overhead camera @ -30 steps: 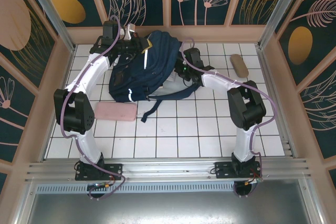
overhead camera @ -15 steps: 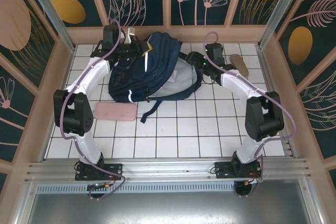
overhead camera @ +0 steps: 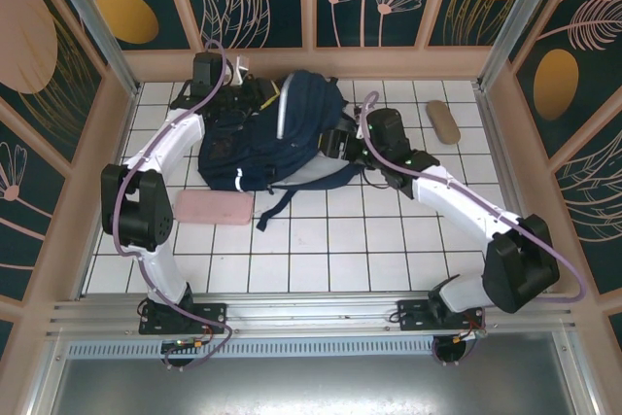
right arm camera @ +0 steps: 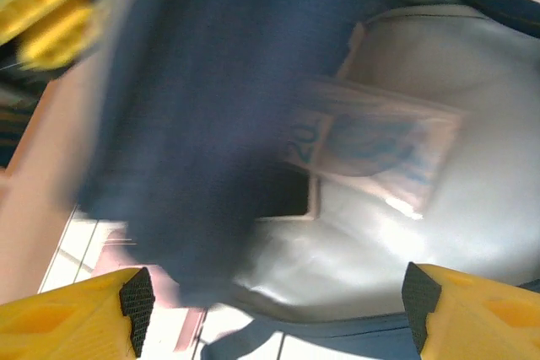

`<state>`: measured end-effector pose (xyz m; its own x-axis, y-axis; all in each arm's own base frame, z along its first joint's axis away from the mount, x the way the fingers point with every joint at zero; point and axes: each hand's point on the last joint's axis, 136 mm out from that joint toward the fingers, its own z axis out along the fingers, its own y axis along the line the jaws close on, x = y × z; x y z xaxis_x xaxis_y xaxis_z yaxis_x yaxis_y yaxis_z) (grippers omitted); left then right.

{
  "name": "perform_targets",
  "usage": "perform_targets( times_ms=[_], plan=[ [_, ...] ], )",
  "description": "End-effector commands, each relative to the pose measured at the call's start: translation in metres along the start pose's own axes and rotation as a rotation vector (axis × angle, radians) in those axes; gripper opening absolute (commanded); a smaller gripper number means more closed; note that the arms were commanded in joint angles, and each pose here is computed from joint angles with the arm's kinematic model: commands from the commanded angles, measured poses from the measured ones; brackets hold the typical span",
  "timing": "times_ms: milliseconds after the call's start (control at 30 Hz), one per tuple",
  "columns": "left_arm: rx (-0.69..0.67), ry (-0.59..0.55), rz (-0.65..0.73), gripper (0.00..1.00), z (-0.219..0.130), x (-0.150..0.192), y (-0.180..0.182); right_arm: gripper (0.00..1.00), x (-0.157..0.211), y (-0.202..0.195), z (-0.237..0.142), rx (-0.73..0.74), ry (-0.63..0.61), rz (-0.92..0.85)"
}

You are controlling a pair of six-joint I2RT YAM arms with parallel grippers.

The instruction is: Pack the student bag

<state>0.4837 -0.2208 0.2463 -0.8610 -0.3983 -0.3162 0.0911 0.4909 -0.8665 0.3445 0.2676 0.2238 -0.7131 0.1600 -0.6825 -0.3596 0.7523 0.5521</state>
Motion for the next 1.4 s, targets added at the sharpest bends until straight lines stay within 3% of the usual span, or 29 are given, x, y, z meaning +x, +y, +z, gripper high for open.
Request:
perform_targets(
  times_ms=[0, 133, 333, 433, 533, 633, 767, 967, 1367],
  plan=[
    [-0.062, 0.000, 0.021, 0.32, 0.005, 0.011, 0.025, 0.79, 0.015, 0.030, -0.005, -0.084, 0.019, -0.117],
    [-0.128, -0.015, 0.046, 0.48, -0.009, 0.025, 0.036, 0.79, 0.030, 0.061, 0.002, -0.150, 0.039, -0.210],
    [-0.300, -0.160, 0.073, 0.64, -0.069, 0.034, 0.041, 0.79, 0.073, 0.107, 0.045, -0.276, 0.185, -0.293],
    [-0.501, -0.286, -0.010, 0.79, -0.114, 0.042, 0.069, 0.79, 0.101, 0.132, 0.067, -0.343, 0.266, -0.319],
    [-0.688, -0.396, -0.112, 0.90, -0.163, 0.059, 0.101, 0.79, 0.132, 0.153, 0.086, -0.394, 0.344, -0.345],
    [-0.787, -0.470, -0.183, 0.96, -0.200, 0.083, 0.127, 0.79, 0.161, 0.169, 0.104, -0.425, 0.413, -0.367],
    [-0.823, -0.519, -0.213, 0.98, -0.221, 0.107, 0.145, 0.78, 0.183, 0.176, 0.134, -0.407, 0.468, -0.371],
    [-0.842, -0.503, -0.261, 0.99, -0.221, 0.129, 0.168, 0.78, 0.191, 0.175, 0.174, -0.359, 0.486, -0.359],
    [-0.867, -0.533, -0.379, 0.98, -0.231, 0.150, 0.210, 0.80, 0.178, 0.122, 0.234, -0.113, 0.424, -0.327]
  ],
)
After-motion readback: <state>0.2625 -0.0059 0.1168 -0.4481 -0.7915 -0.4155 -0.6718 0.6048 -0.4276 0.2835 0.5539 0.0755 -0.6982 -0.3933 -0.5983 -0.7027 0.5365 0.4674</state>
